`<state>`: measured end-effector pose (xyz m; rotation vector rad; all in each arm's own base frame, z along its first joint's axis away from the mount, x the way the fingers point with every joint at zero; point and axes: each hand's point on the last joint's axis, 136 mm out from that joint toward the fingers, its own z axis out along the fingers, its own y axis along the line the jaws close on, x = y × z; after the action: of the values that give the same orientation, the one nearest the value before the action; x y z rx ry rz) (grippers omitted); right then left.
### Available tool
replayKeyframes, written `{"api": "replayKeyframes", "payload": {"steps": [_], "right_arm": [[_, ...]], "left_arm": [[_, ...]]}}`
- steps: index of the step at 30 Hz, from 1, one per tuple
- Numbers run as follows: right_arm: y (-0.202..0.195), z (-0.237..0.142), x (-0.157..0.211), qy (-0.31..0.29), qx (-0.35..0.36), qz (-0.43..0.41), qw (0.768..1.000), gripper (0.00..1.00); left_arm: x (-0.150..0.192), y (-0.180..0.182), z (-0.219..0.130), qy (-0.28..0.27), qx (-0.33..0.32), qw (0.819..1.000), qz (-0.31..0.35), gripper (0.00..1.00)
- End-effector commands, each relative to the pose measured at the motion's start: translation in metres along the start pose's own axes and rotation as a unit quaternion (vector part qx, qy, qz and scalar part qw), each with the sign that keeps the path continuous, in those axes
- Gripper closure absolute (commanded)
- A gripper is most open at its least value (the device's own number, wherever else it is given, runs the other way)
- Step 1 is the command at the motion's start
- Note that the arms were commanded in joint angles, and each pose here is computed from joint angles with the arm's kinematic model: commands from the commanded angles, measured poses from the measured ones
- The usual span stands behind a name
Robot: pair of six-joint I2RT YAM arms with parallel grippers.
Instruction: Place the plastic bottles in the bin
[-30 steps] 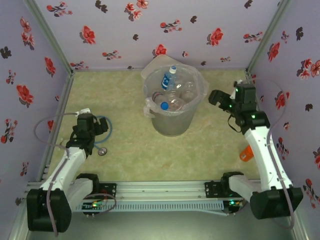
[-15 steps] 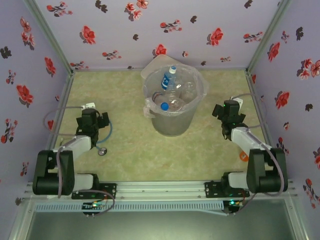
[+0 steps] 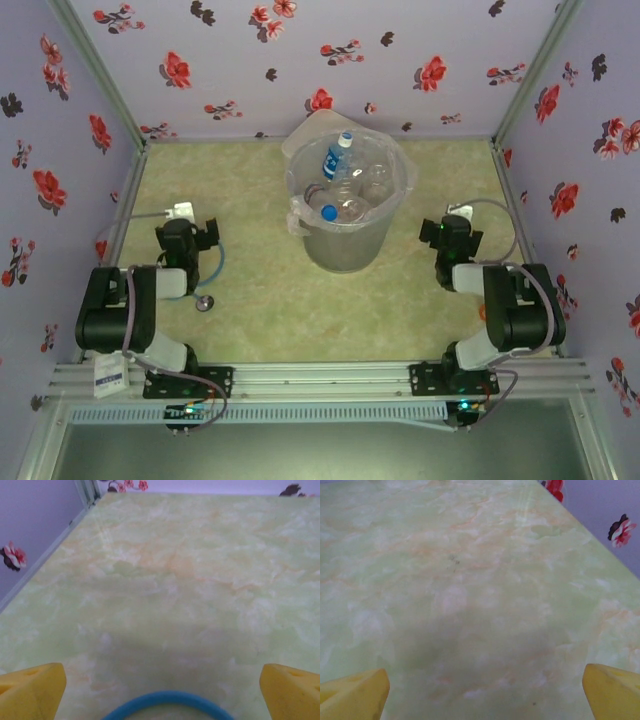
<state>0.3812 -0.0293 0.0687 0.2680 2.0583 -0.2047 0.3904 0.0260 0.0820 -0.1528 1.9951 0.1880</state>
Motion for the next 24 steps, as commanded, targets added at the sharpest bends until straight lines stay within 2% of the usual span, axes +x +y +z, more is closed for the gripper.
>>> {"api": "replayKeyframes", "payload": {"steps": [1, 2, 4, 6, 9, 24], "right_arm": [[-0.002, -0.001, -0.025, -0.086, -0.014, 0.024, 0.996, 0.01], [-0.003, -0.002, -0.025, -0.099, -0.012, 0.028, 0.995, 0.01], [-0.004, -0.002, -0.021, -0.068, -0.008, 0.025, 0.997, 0.01], [-0.005, -0.002, -0.024, -0.086, -0.004, 0.027, 0.996, 0.01], [0.009, -0.003, -0.022, -0.074, -0.035, 0.004, 0.997, 0.01], [0.01, -0.002, -0.022, -0.075, -0.038, 0.002, 0.996, 0.01]], "left_arm": [[-0.016, 0.002, 0.0, -0.052, 0.006, 0.999, -0.001, 0.0], [-0.015, 0.002, 0.0, -0.044, 0.008, 0.999, -0.001, 0.0], [-0.016, 0.002, 0.0, -0.049, 0.007, 0.999, -0.001, 0.0], [-0.016, 0.002, 0.0, -0.049, 0.006, 0.999, 0.0, 0.0], [-0.016, 0.002, 0.0, -0.048, 0.006, 0.999, 0.0, 0.0], [-0.016, 0.002, -0.001, -0.048, 0.007, 0.999, 0.0, 0.0]]}}
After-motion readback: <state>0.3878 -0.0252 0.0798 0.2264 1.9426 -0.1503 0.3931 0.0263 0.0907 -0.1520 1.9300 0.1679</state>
